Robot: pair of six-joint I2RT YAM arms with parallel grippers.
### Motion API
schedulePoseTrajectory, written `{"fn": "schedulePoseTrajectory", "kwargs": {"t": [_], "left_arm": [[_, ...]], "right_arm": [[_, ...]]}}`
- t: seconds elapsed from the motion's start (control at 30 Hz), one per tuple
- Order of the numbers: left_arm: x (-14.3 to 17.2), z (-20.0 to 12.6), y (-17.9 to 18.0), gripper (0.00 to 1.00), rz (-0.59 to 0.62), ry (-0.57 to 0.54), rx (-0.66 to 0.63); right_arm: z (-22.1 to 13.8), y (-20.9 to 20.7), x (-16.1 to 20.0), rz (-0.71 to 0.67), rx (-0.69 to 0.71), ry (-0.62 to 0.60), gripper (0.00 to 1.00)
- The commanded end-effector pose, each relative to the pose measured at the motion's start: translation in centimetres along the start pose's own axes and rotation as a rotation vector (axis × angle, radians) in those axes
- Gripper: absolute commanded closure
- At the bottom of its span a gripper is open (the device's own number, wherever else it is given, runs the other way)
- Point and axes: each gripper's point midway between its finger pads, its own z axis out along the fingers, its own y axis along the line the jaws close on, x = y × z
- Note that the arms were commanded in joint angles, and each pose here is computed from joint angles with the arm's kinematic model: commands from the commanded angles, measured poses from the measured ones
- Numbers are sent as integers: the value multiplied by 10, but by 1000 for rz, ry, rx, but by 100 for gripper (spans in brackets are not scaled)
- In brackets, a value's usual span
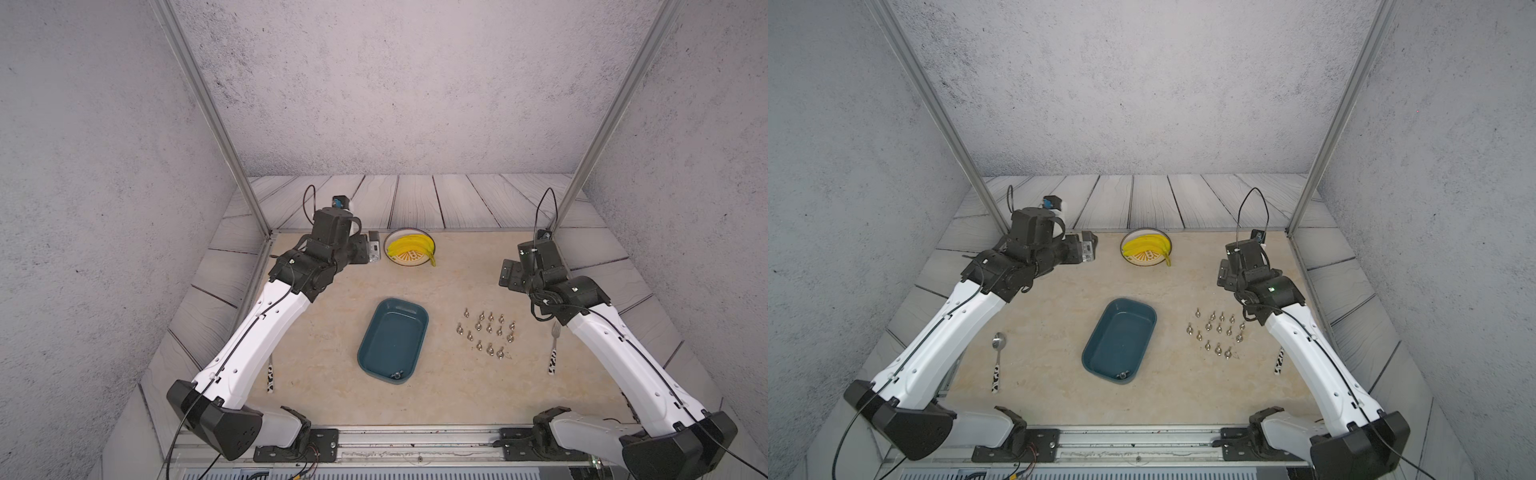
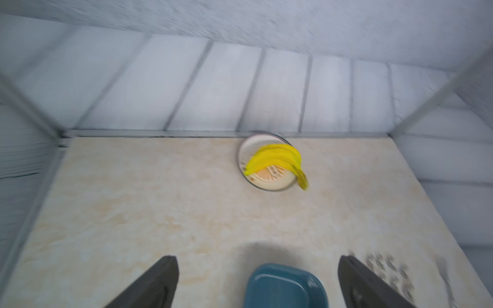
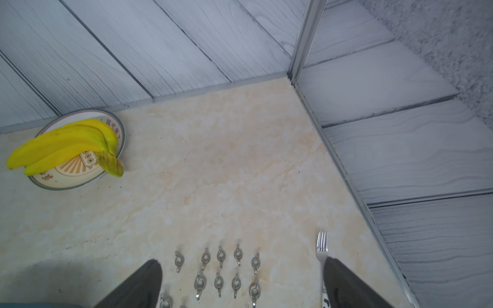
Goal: Take out the wing nut from the storage box
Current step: Reset both arms
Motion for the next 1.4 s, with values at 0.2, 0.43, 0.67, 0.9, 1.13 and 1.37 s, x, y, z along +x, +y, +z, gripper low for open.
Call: {"fn": "schedulePoseTrajectory", "kwargs": {"t": [0.2, 0.43, 0.67, 0.9, 1.13, 1.37], "left_arm": [[12, -2, 151, 0, -72, -319, -810], [35, 23, 170, 0, -91, -280, -809], [54, 18, 193, 1, -132, -333, -698], [72, 9, 216, 0, -106, -404, -706], [107, 13, 237, 0, -75, -422, -725], [144, 27, 245, 0, -51, -355, -703]], "right_arm": [[-5, -44, 4, -33, 172, -218, 0], [-27, -67, 15, -15, 161, -354, 0], [-29, -68, 26, -106, 128, -509, 0], [-15, -55, 35, -219, 89, -560, 0], [13, -41, 48, -289, 30, -518, 0], [37, -45, 58, -250, 17, -465, 0]]}}
